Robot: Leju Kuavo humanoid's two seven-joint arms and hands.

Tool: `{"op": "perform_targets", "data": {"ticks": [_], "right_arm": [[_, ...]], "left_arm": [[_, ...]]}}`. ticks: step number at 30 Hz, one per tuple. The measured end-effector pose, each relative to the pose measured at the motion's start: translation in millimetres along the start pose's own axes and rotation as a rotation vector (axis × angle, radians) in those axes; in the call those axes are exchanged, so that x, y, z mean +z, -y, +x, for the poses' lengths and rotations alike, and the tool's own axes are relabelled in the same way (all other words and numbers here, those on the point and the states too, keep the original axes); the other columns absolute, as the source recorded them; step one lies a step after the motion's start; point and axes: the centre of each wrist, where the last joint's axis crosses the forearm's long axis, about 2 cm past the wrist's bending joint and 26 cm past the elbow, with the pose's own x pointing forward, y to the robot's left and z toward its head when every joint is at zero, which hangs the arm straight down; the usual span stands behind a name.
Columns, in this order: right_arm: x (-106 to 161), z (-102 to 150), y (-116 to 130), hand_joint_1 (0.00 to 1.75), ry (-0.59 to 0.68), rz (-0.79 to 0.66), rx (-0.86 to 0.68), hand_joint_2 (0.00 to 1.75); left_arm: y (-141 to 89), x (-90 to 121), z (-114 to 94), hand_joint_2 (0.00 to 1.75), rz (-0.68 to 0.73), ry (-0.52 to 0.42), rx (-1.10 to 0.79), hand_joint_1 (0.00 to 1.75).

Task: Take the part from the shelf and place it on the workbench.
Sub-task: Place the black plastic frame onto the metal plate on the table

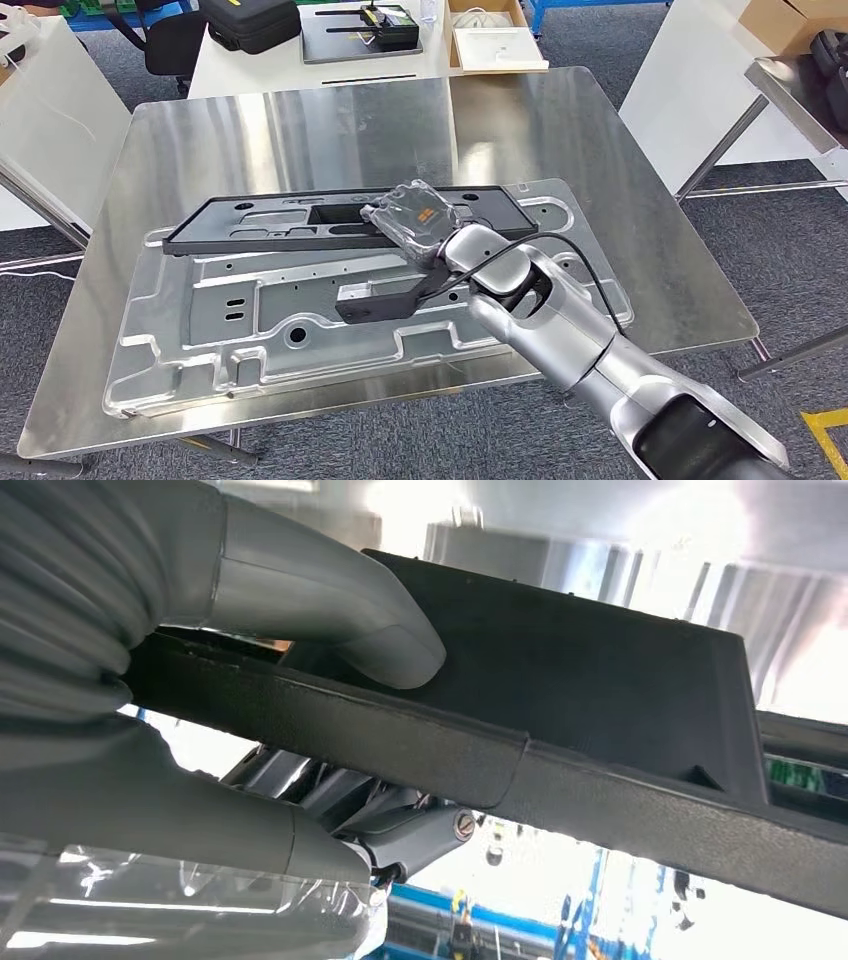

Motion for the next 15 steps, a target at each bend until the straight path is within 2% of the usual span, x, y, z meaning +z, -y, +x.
{"op": "perform_targets", "data": {"ticks": [15], "right_arm": [[23, 7, -60, 1.75, -0.057, 0.070, -0.088, 1.75]], "left_arm": [[0, 0, 1, 1.75, 0.010, 0.007, -0.015, 0.00]]}}
